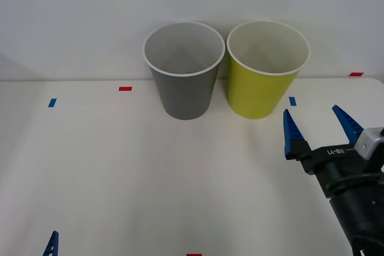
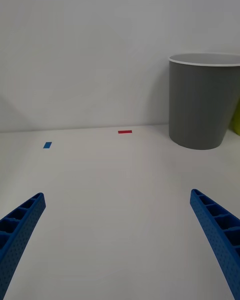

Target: Put cans in the gray bin and PET bottles in the light green bin.

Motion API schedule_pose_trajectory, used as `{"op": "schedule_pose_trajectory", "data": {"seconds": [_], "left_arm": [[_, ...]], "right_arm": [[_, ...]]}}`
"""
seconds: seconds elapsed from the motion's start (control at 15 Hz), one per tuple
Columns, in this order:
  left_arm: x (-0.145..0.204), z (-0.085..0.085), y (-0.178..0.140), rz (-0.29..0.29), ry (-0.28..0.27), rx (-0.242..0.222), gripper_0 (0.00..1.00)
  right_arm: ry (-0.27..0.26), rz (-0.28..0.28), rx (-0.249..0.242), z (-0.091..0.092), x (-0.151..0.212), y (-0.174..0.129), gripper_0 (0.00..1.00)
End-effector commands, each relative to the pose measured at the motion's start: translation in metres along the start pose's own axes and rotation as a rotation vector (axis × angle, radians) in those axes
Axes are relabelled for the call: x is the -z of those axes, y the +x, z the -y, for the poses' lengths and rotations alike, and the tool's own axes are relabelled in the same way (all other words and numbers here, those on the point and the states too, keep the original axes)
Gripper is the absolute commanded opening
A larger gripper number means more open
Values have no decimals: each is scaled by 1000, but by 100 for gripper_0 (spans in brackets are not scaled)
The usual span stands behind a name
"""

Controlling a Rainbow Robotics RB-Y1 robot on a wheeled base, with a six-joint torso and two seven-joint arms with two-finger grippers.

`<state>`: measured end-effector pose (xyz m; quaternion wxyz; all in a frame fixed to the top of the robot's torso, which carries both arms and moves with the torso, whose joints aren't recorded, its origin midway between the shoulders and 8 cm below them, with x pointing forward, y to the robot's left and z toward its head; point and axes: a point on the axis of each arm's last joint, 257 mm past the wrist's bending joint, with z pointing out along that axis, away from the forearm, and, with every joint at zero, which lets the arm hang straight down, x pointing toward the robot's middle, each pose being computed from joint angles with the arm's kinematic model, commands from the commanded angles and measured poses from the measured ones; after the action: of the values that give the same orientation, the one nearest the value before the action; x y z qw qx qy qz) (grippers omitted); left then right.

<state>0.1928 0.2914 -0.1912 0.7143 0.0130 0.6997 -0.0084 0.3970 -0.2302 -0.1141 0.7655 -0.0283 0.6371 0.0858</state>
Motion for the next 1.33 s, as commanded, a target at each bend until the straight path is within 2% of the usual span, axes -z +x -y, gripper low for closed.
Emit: {"op": "schedule_pose_trajectory", "data": {"seconds": [0.07, 0.13, 0.33, 0.53, 0.87, 1.13, 1.33], "left_arm": [[0, 0, 0, 0, 0, 0, 100], [0, 0, 0, 0, 0, 0, 100], [0, 0, 0, 0, 0, 0, 100], [0, 0, 0, 0, 0, 0, 100], [0, 0, 0, 0, 0, 0, 100], [0, 0, 0, 0, 0, 0, 100], [0, 0, 0, 0, 0, 0, 100]], "right_arm": [[-23, 17, 79, 7, 22, 16, 100], [-28, 20, 103, 9, 33, 17, 100], [-18, 2, 122, 19, 67, 23, 100], [29, -44, 109, 28, 106, 37, 100], [90, -77, 69, 35, 153, 41, 100], [149, -94, 42, 41, 172, 45, 100], [170, -94, 50, 40, 175, 46, 100]]}}
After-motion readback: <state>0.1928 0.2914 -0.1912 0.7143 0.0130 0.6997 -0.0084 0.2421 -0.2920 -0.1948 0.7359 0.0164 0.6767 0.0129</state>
